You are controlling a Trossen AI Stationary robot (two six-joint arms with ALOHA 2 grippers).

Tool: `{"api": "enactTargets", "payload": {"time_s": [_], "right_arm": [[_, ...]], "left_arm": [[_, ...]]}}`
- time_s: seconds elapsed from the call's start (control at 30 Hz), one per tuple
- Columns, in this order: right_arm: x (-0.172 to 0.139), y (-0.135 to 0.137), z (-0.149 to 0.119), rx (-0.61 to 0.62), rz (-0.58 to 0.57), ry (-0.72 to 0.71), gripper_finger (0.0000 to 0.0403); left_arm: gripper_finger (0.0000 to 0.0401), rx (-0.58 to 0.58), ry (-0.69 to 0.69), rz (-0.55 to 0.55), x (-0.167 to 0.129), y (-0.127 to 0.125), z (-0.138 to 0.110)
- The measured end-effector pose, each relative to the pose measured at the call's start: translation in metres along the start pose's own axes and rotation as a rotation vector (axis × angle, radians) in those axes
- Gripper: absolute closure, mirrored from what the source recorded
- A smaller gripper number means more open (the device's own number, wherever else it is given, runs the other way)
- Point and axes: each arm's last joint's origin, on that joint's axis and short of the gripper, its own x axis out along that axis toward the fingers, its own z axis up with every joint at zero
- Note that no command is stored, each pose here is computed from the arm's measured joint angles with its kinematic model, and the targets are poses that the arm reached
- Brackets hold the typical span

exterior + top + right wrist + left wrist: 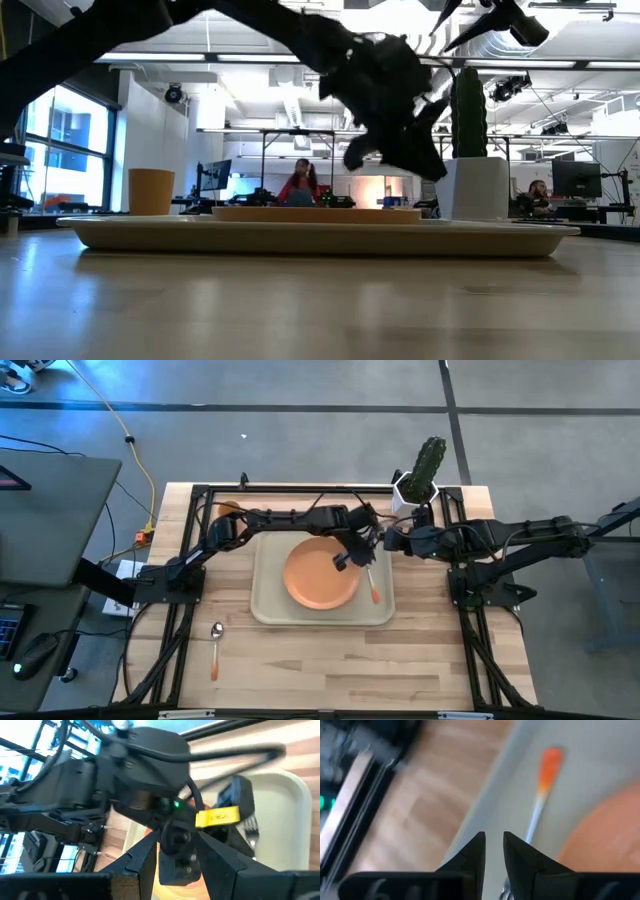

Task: Pick and place plate/cup/fork/spoon on tray
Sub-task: Put the orange spoon on the white tray to the right of the orange fork

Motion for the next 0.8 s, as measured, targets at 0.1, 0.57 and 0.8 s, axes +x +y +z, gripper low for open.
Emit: {"api": "enactTargets", "payload": {"time_s": [0.1,0.57,0.8], "right_arm": [[-0.001,0.006,0.000,-0.027,0.049,-0.039,0.0272],[-0.005,0.017,0.000,-0.233,0.138,-0.108,0.0272],[-0.011,0.024,-0.008,-0.297,0.214,-0.068,0.0272]], "left_arm": [[0.0348,-0.165,0.042,0.067,-0.019,0.008,0.008],[0.0348,-0.622,0.102,0.165,-0.104,0.016,0.039],[0.0359,-0.942,0.137,0.136,-0.143,0.002,0.052]]}}
